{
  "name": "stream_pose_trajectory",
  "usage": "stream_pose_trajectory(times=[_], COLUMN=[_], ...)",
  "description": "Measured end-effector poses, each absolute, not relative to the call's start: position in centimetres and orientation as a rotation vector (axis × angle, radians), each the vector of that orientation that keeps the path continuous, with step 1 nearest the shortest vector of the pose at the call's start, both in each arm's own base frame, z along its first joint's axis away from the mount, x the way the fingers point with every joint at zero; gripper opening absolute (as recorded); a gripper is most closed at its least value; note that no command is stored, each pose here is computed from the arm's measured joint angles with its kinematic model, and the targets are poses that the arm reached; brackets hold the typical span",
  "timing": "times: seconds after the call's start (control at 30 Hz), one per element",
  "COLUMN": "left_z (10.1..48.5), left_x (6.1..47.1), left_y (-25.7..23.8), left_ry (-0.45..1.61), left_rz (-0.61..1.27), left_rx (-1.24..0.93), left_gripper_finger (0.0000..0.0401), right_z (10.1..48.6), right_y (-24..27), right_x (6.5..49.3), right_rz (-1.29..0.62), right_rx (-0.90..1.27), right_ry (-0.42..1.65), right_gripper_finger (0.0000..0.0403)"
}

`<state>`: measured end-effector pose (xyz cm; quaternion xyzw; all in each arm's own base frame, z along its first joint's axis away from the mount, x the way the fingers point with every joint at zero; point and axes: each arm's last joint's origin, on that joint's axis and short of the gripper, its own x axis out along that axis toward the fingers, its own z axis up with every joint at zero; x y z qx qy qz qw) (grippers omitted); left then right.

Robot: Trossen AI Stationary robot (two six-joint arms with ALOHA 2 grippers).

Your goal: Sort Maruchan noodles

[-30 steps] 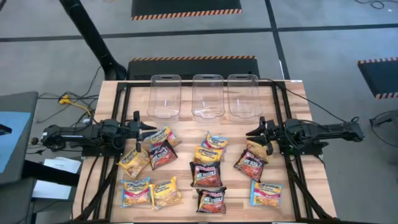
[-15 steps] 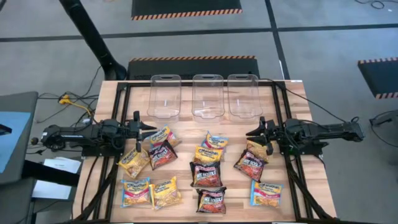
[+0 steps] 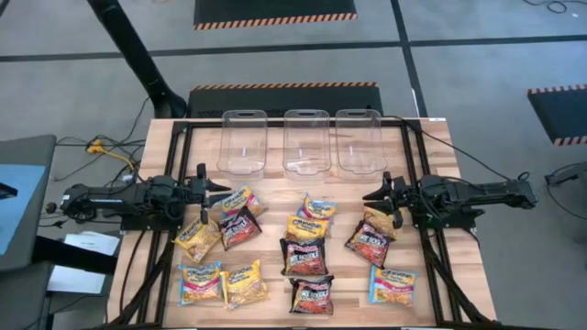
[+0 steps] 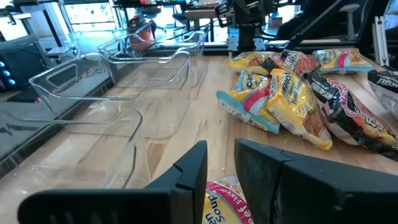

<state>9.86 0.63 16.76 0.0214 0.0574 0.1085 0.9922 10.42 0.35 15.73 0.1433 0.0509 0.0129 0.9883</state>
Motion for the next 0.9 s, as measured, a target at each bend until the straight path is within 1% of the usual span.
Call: stream_pose_trajectory(times=[0.8,0.9], left_z=[16.75,16.75], left_x=[9.86,9.86], left_y=[0.63,0.63], left_ry=[0.115,0.11], left_rz=[0.218,0.223], left_rx=[0.042,-0.006], left_gripper_finger=[0.0072,0.0072], right_z=[15.73,15.72], right_y=[0.34,0.34], right_x=[10.42,10.42], right_rz=[0.026,0.026], right_rx=[0.288,0.288], right_ry=[0.102,0.103], right_gripper_finger=[0.0123,0.0123])
